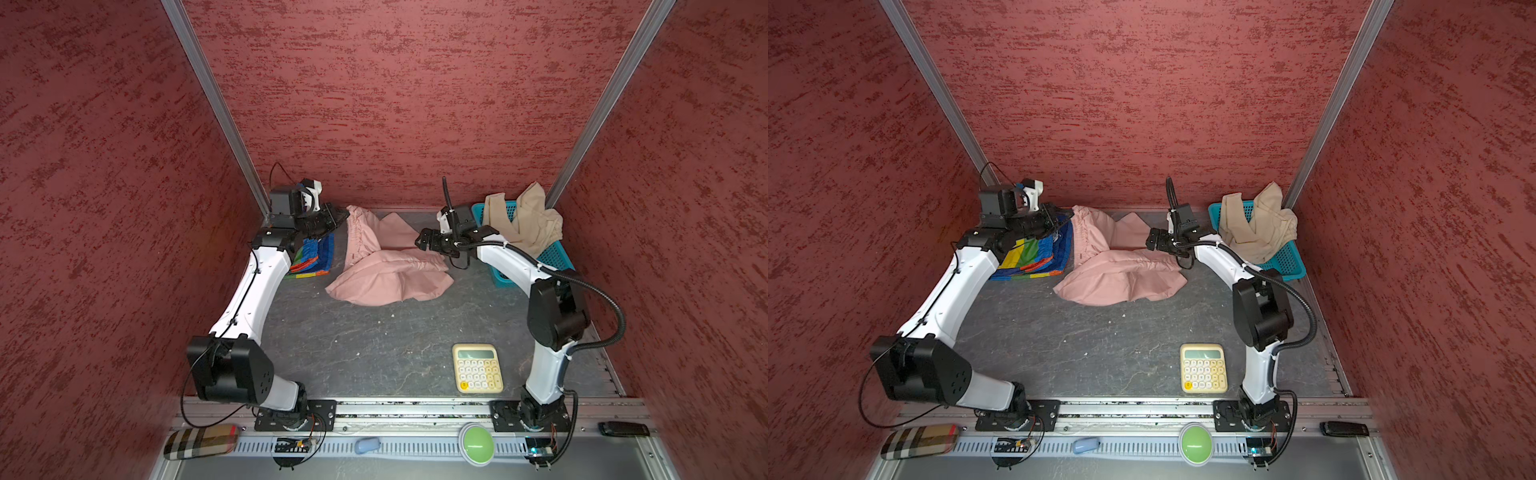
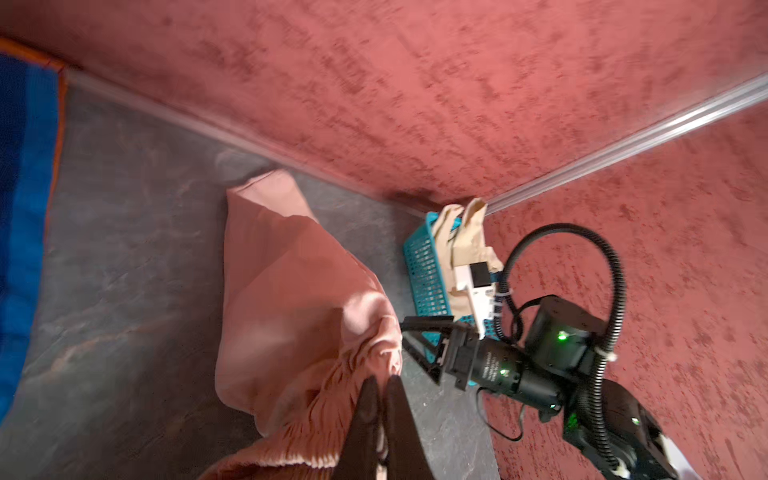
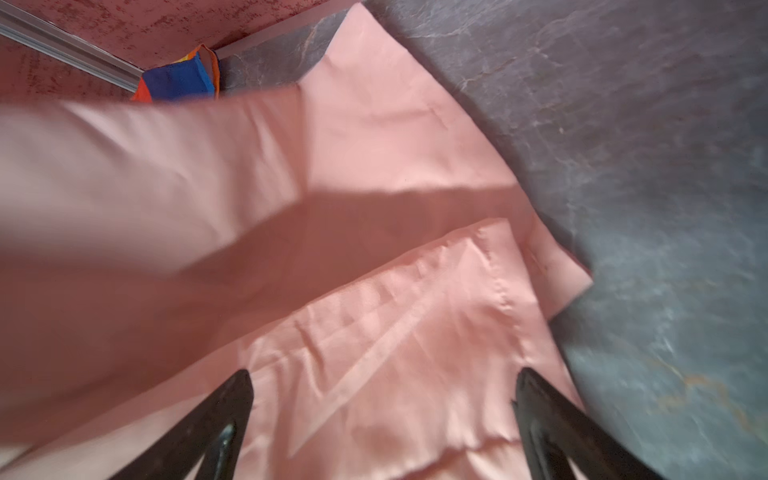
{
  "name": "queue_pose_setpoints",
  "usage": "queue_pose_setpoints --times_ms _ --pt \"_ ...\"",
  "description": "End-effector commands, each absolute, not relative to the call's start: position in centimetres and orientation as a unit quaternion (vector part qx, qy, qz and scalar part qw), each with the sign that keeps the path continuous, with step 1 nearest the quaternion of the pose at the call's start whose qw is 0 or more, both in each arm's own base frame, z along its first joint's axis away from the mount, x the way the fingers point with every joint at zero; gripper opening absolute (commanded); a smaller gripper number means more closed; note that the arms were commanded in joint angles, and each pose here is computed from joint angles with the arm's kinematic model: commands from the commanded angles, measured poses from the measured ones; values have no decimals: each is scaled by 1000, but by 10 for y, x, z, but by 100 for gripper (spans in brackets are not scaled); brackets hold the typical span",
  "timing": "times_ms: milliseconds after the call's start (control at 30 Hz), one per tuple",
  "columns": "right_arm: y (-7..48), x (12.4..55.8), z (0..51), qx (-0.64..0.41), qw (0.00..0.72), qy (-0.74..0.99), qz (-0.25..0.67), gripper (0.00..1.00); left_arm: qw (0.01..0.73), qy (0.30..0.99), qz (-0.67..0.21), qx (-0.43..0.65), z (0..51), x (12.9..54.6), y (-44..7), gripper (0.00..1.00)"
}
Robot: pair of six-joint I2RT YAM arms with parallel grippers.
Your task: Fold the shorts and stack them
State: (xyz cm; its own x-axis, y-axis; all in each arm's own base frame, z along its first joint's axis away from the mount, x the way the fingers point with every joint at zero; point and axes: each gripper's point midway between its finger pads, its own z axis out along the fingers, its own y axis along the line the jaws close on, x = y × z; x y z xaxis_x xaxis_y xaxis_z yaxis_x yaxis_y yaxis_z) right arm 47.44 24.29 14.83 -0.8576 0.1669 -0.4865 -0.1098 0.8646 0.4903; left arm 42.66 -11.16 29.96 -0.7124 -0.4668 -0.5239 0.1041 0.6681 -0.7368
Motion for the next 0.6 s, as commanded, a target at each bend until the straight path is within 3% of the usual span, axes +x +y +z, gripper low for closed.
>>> queue_pose_setpoints --times_ms 0,233,467,567 --pt "265 480 129 -14 241 934 264 99 336 849 -388 -128 270 422 -104 0" --pt "293 429 72 -76 170 957 223 99 327 846 -379 -186 249 423 -70 0" --pt "248 358 42 -55 134 972 183 98 300 854 -344 -248 215 422 -33 0" --pt "228 341 55 -53 141 976 160 99 290 857 -352 -240 204 418 -39 0"
